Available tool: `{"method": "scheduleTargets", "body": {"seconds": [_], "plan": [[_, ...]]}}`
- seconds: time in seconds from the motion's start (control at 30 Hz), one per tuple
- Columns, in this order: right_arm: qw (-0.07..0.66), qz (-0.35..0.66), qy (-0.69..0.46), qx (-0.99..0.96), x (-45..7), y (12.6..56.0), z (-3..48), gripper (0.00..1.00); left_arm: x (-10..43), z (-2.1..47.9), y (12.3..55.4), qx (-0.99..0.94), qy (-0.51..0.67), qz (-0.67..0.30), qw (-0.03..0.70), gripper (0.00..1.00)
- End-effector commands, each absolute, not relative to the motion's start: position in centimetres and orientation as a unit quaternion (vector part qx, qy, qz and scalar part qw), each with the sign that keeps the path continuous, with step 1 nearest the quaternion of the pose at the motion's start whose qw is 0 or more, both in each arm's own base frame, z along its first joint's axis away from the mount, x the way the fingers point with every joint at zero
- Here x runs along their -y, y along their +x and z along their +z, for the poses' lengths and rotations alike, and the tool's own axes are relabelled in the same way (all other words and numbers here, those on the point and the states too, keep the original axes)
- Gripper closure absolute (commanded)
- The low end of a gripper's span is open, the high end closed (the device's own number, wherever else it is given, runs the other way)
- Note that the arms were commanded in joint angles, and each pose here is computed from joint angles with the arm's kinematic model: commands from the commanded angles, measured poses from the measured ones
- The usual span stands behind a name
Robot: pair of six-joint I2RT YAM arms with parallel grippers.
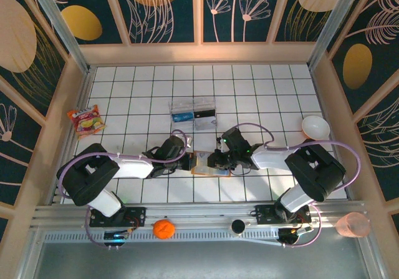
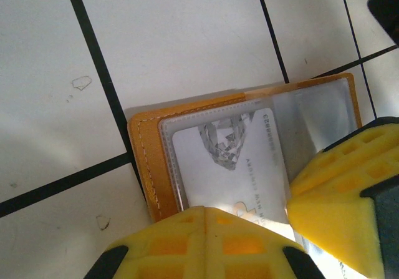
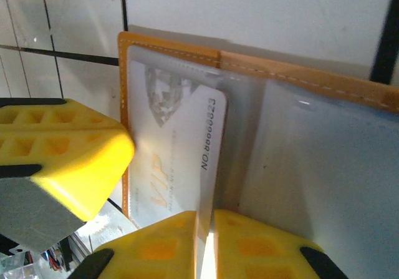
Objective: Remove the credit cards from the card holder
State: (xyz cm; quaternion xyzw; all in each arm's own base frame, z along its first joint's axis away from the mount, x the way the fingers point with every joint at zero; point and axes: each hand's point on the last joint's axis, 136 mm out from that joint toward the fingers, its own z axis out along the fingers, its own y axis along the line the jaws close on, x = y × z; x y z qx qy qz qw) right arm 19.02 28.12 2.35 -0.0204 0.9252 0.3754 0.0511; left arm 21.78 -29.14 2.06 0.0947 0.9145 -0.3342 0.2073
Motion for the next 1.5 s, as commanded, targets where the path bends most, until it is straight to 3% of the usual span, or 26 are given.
{"method": "scheduleTargets", "body": {"seconds": [0.0,0.1,0.77,0.9,1.47], "plan": [[0.051,0.391,-0.022,-0.919,-28.6,19.0,2.4,0.92,27.4,-1.0,19.7,-0.937,0.089,-0.301,0.152,1.00],[0.057,0.385,-0.018,-0.921,-28.2,19.1,2.5,1.00,27.3,-1.0,19.7,-0.938,0.087,-0.298,0.154,1.00],[0.088,0.357,-0.006,-0.930,-25.3,18.4,3.2,1.00,27.1,-1.1,19.8,-0.938,0.082,-0.298,0.155,1.00],[0.080,0.411,-0.048,-0.907,-27.6,18.2,5.1,0.82,27.1,-1.2,19.7,-0.939,0.082,-0.298,0.152,1.00],[0.052,0.419,-0.052,-0.905,-28.8,18.4,3.8,0.84,27.3,-1.2,19.6,-0.938,0.085,-0.302,0.150,1.00]]}}
